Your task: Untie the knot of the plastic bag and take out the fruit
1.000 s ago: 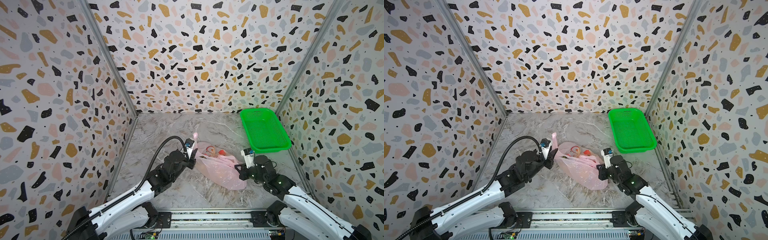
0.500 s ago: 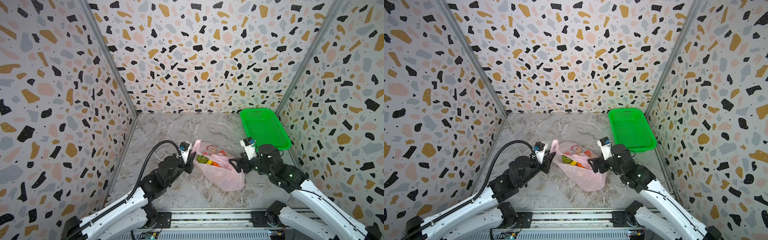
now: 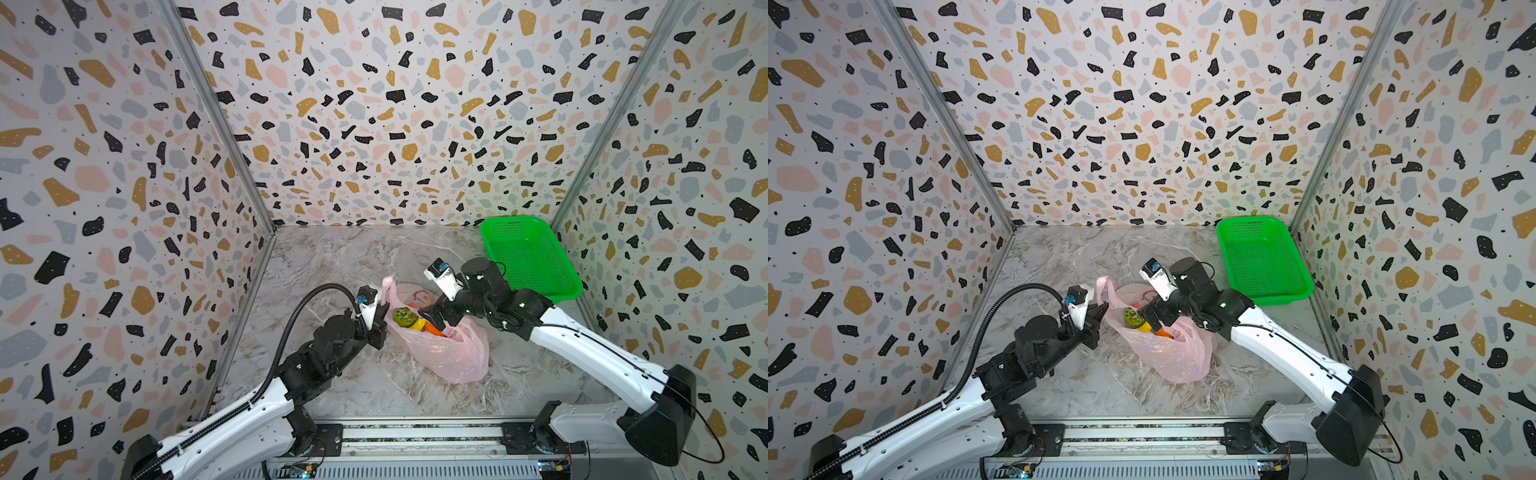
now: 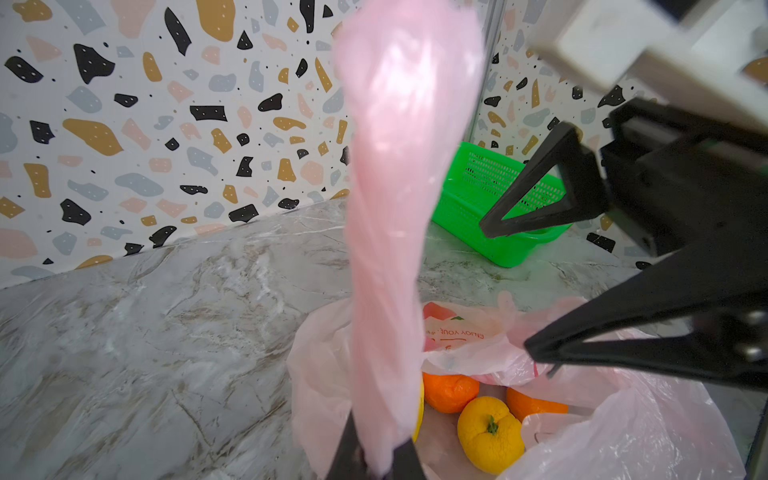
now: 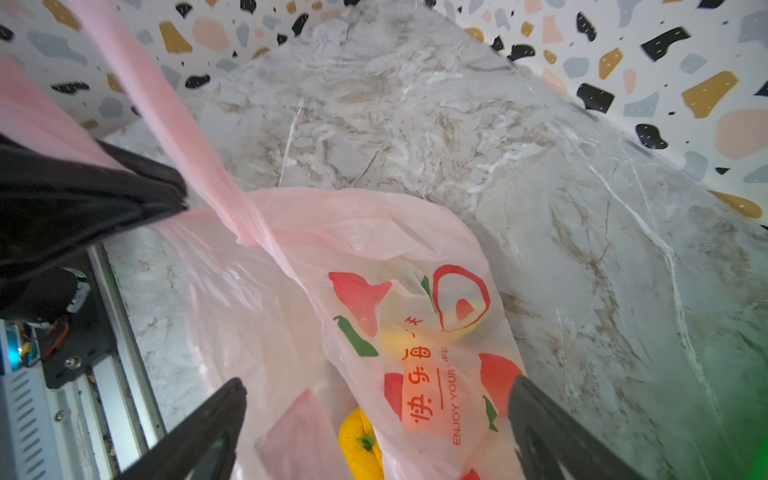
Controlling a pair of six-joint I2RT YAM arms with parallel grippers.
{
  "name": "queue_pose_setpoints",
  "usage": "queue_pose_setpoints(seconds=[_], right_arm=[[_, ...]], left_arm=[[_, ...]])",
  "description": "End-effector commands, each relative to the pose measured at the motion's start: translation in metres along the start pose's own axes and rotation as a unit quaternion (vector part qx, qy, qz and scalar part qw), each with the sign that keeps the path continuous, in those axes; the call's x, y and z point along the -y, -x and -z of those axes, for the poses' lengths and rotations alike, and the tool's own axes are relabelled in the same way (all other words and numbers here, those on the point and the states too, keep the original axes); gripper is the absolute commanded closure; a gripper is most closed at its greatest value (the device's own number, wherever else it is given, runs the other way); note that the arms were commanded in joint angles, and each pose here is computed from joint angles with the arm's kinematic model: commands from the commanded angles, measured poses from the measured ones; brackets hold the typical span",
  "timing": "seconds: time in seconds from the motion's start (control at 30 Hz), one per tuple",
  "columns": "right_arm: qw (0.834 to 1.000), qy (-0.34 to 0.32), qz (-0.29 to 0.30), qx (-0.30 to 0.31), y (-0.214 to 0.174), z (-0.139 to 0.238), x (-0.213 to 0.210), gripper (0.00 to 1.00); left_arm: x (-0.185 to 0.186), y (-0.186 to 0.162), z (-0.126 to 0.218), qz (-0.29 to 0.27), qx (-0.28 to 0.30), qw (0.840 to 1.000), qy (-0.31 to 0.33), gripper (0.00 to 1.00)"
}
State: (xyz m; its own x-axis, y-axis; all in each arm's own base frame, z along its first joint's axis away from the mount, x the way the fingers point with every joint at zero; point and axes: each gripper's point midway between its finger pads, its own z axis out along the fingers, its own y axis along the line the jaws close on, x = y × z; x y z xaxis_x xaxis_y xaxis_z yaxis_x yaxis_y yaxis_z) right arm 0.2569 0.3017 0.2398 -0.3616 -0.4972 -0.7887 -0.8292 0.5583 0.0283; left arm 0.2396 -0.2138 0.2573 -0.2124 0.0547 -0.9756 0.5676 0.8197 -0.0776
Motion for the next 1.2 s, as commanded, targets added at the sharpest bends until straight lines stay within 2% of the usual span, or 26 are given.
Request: queue_pose_setpoints(seconds=[0.0,0.1,0.3,0.4,0.53,0.63,0.8,0.93,1.1,1.17], right_arm=[[0.999,-0.016,0.036,0.031,0.021,-0.003,0.003,0.01],[0.998,-0.033,0.041,0.028,0.020,-0.016,0.011,0.01],[0.998,-0.024,0.050,0.004,0.006,-0.044,0.012,0.00],[0.994,-0.102,0.039,-0.019,-0.006,-0.057,0.042,0.02],[0.981,-0.191,-0.030,0.017,0.003,-0.045,0.099,0.03],[0.970,-0.235,-0.053,0.036,0.012,-0.032,0.128,0.03],[0.962,-0.267,-0.048,0.032,0.022,-0.034,0.150,0.03],[0.966,-0.251,-0.045,0.032,0.025,-0.038,0.145,0.03],[0.973,-0.225,-0.040,0.029,0.025,-0.045,0.126,0.03],[0.975,-0.218,-0.039,0.030,0.026,-0.046,0.121,0.03]], left_arm=[[0.003,0.021,0.009,0.008,0.044,0.999,-0.010,0.95],[0.003,0.022,0.011,0.006,0.047,0.999,-0.011,0.96],[0.006,0.023,0.010,0.011,0.050,0.999,-0.020,0.97],[0.006,0.021,0.011,0.012,0.048,0.999,-0.021,0.98],[0.006,0.011,0.009,0.014,0.035,0.999,-0.020,0.99],[0.005,0.006,0.008,0.016,0.027,0.999,-0.016,1.00],[-0.003,-0.004,0.003,0.018,0.008,1.000,0.007,1.00],[-0.011,-0.014,-0.002,0.014,-0.020,0.999,0.037,0.98],[-0.010,0.007,0.006,0.013,-0.001,0.999,0.033,0.36],[-0.009,0.011,0.009,-0.008,-0.004,1.000,0.029,0.28]])
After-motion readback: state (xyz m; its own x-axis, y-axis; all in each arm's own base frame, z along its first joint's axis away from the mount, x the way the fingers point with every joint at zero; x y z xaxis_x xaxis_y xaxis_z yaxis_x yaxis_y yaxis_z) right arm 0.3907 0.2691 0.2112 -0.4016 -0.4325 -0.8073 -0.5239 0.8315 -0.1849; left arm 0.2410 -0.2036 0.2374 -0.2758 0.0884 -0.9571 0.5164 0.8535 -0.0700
